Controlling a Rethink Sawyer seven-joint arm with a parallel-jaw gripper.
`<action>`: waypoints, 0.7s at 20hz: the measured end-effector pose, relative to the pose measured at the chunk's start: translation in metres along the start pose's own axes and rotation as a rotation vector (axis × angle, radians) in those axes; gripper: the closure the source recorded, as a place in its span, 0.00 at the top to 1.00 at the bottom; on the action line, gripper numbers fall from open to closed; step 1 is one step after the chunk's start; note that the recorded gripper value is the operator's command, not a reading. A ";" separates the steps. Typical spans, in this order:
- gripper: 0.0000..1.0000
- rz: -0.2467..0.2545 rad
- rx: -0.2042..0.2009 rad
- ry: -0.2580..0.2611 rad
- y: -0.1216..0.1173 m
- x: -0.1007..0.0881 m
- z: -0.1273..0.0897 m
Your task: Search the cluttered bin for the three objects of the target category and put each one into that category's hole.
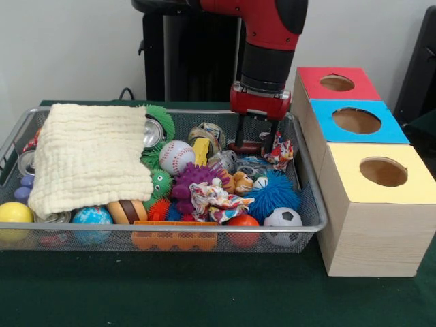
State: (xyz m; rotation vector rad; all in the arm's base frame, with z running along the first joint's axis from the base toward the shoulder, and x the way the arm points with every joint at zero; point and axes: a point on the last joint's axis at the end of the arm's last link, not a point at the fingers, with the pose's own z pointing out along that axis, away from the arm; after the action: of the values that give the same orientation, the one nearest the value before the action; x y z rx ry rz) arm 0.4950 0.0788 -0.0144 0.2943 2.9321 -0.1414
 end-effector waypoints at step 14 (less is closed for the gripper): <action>1.00 0.034 -0.032 0.006 -0.003 0.003 -0.020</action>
State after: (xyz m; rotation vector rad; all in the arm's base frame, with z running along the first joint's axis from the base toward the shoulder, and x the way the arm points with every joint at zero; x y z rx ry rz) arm 0.4882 0.0786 0.0047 0.3408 2.9307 -0.0880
